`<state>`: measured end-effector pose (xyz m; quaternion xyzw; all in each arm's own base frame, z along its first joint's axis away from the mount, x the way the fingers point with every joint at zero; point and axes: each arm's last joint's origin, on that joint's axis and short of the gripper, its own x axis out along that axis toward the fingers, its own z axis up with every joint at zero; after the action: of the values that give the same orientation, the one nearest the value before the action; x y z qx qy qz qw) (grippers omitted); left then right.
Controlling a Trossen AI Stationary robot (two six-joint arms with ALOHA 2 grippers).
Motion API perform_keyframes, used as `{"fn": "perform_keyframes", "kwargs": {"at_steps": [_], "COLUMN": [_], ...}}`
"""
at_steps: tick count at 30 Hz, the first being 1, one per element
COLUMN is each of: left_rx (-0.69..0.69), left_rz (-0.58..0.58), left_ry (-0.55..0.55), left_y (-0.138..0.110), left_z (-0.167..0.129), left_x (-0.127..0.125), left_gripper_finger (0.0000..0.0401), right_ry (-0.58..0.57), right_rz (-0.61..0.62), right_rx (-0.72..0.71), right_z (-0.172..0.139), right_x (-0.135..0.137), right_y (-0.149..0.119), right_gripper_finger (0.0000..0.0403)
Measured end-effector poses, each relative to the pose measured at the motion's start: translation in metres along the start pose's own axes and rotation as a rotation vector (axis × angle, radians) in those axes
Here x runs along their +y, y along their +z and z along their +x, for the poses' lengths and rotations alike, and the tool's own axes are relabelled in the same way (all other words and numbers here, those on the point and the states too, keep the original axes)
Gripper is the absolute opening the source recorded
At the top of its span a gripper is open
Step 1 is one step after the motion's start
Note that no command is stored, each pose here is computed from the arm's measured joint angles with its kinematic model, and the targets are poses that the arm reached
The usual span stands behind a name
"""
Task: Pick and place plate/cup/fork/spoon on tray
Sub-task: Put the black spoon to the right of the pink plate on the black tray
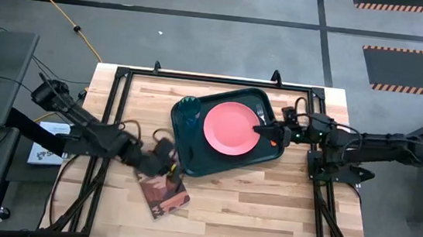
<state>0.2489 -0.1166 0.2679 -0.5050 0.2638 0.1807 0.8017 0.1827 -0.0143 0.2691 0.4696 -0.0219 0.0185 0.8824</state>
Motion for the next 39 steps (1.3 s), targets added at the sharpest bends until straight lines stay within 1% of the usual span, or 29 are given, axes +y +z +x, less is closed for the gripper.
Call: {"fn": "perform_keyframes", "kwargs": {"at_steps": [2,6,10,13,15,19,21,22,24,26,28,32,35,39], "left_rx": [-0.027,-0.059,-0.077,-0.063,-0.036,0.043,0.111,0.123,0.153,0.158,0.154,0.18,0.192,0.181], "left_rz": [0.024,0.064,0.092,0.102,0.108,0.115,0.115,0.115,0.107,0.105,0.103,0.079,0.07,0.07], "left_ry": [-0.038,-0.064,-0.205,-0.316,-0.434,-0.677,-0.746,-0.798,-0.854,-0.921,-0.945,-0.938,-0.932,-0.927], "left_y": [0.014,0.034,0.044,0.048,0.052,0.062,0.065,0.067,0.07,0.073,0.076,0.077,0.077,0.077], "left_z": [0.005,0.014,0.016,0.017,0.017,0.016,0.017,0.02,0.02,0.016,0.013,0.014,0.014,0.016], "left_x": [-0.003,-0.004,-0.016,-0.025,-0.034,-0.048,-0.049,-0.051,-0.053,-0.057,-0.058,-0.057,-0.056,-0.056], "left_gripper_finger": [0.0001,0.0,0.0,0.0,0.0,0.0,0.0,0.0,0.0,0.0,0.0,0.0,0.0,0.0], "right_ry": [0.019,0.04,0.091,0.144,0.159,0.222,0.27,0.3,0.362,0.406,0.445,0.505,0.515,0.521], "right_rz": [0.028,0.062,0.085,0.093,0.072,-0.008,-0.069,-0.107,-0.172,-0.211,-0.24,-0.278,-0.303,-0.335], "right_rx": [0.027,0.06,0.081,0.073,0.075,0.089,0.109,0.119,0.124,0.125,0.115,0.108,0.115,0.181], "right_z": [0.009,0.025,0.039,0.048,0.054,0.075,0.087,0.092,0.101,0.108,0.113,0.122,0.131,0.142], "right_x": [0.0,-0.001,-0.001,0.001,0.004,0.02,0.029,0.034,0.045,0.054,0.063,0.078,0.086,0.089], "right_y": [-0.007,-0.024,-0.04,-0.048,-0.049,-0.044,-0.039,-0.036,-0.029,-0.023,-0.016,-0.007,-0.004,-0.004], "right_gripper_finger": [0.0173,0.0173,0.0173,0.0173,0.0173,0.0173,0.0173,0.0173,0.0173,0.0173,0.0173,0.0173,0.0173,0.0173]}}
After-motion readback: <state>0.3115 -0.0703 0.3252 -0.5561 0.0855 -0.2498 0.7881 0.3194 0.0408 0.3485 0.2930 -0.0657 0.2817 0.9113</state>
